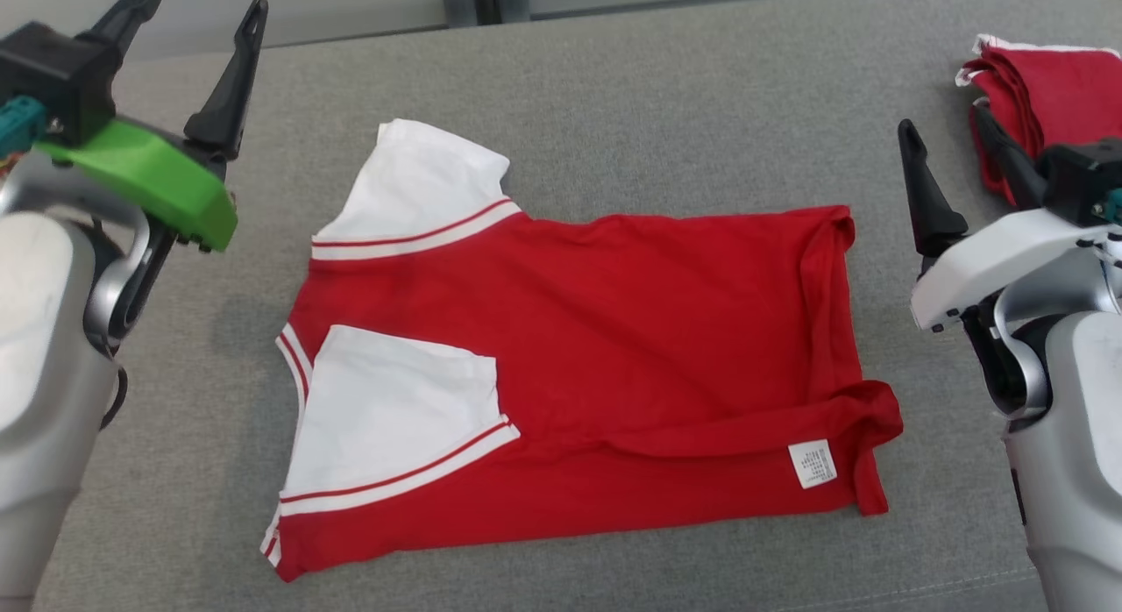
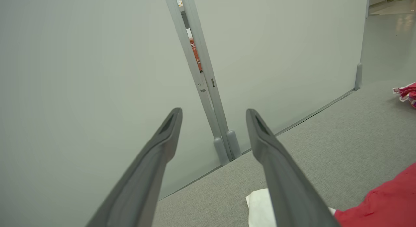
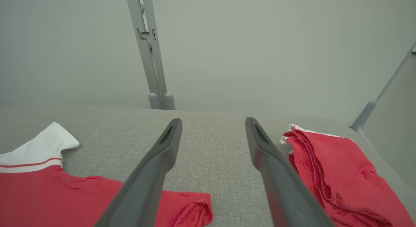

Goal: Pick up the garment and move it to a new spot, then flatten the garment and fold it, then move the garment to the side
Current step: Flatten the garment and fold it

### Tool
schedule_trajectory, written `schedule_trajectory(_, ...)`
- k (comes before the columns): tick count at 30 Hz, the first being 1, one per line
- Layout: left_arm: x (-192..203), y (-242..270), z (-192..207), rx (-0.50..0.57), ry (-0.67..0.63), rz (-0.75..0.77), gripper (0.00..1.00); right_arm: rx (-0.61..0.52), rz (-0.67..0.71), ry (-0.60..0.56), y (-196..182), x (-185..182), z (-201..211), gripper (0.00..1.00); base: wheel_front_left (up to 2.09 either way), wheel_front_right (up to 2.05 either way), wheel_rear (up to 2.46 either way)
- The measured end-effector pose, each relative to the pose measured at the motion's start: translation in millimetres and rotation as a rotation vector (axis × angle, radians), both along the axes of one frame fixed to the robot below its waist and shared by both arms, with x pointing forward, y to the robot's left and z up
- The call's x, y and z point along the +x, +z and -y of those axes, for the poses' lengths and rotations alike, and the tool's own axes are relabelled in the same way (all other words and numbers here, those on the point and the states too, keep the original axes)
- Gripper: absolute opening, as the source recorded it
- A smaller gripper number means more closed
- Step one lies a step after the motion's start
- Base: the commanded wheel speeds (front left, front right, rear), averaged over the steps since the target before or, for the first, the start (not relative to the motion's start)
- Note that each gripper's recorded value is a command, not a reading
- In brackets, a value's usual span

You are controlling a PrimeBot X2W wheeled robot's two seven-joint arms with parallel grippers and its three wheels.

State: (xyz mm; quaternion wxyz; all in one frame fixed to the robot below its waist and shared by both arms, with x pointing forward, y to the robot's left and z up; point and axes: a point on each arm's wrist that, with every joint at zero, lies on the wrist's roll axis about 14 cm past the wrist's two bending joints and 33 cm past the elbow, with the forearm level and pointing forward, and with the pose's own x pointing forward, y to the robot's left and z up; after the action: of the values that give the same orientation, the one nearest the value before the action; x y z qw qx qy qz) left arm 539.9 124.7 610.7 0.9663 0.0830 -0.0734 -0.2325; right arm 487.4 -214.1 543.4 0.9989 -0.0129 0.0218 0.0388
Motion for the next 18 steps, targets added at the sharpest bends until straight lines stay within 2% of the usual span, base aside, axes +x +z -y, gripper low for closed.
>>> schedule_trajectory(3, 23, -29, 15, 0.045, -0.043, -0.084, 1.00, 0.006, -0.091, 0.000, -31, 12, 0, 1.00, 0.00, 0.00, 0.00)
schedule_trajectory(4, 36, -51, 27, 0.054, -0.074, -0.147, 1.00, 0.013, -0.150, -0.006, -53, 17, 2, 1.00, 0.00, 0.00, 0.00)
schedule_trajectory(8, 51, -103, 43, 0.114, -0.122, -0.287, 1.00, 0.021, -0.268, -0.002, -95, 19, -1, 1.00, 0.00, 0.00, 0.00)
schedule_trajectory(10, 57, -124, 48, 0.103, -0.129, -0.355, 1.00, 0.028, -0.310, -0.001, -110, 19, -2, 1.00, 0.00, 0.00, 0.00)
schedule_trajectory(12, 61, -148, 50, 0.140, -0.137, -0.417, 1.00, 0.029, -0.347, -0.009, -124, 18, 1, 1.00, 0.00, 0.00, 0.00)
schedule_trajectory(18, 64, -199, 55, 0.146, -0.141, -0.561, 1.00, 0.044, -0.400, -0.021, -148, 12, 3, 1.00, 0.00, 0.00, 0.00)
